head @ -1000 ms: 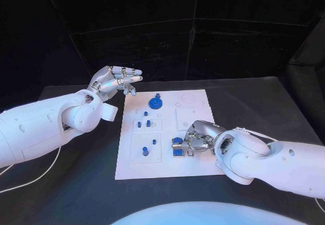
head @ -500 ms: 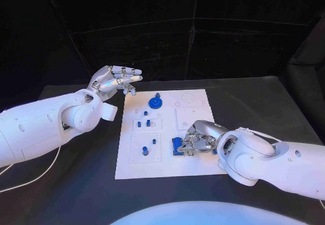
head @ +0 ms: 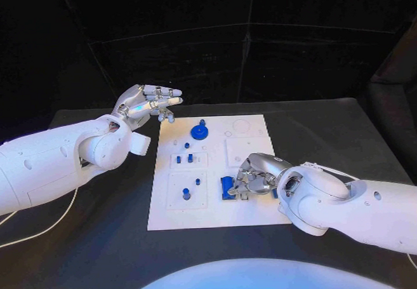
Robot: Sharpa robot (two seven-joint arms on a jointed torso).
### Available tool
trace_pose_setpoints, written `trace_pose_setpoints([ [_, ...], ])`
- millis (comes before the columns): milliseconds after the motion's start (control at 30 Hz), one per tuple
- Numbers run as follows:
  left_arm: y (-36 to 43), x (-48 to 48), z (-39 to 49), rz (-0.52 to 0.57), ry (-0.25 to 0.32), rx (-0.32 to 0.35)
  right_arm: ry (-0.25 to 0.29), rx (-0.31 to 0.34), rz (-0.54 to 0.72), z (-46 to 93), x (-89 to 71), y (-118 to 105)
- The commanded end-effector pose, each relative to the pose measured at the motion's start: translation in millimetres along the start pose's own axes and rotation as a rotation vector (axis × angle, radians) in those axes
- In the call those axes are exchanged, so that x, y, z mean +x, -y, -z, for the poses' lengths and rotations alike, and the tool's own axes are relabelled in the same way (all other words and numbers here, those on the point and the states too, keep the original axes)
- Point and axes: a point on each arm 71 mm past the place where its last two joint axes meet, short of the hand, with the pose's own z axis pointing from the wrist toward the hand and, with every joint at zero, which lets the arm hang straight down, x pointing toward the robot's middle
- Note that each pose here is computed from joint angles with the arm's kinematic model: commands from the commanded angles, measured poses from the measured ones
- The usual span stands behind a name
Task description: Assemble the parts on the task board
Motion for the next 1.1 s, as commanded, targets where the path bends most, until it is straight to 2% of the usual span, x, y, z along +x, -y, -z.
trace_pose_setpoints([
  [33, 1.0, 0.6, -0.2, 0.008, -0.009, 0.002, 0.011, -0.005, 0.008, 0.4, -1.3, 0.3],
  [233, 1.0, 0.6, 0.0, 0.008, -0.009, 0.003, 0.033, -0.025, -0.008, 2.0, -3.3, -0.8],
  [433, 1.1, 0.3, 0.1, 0.008, -0.008, 0.003, 0.072, -0.036, -0.059, 11.1, -10.3, 5.7],
  [600, 1.1, 0.2, 0.4, 0.007, -0.007, 0.002, 0.084, 0.059, -0.063, 26.9, -29.1, 35.5],
  [767, 0.9, 0.7, -0.1, 0.007, -0.007, 0.002, 0.068, 0.146, -0.039, 42.3, -47.9, 67.8],
  [900, 0.7, 0.6, -0.5, 0.007, -0.006, 0.002, 0.057, 0.187, -0.02, 50.0, -54.2, 83.1],
  [1100, -0.4, 1.2, -0.5, 0.007, -0.009, 0.0, 0.06, 0.215, 0.033, 50.4, -56.8, 92.5],
])
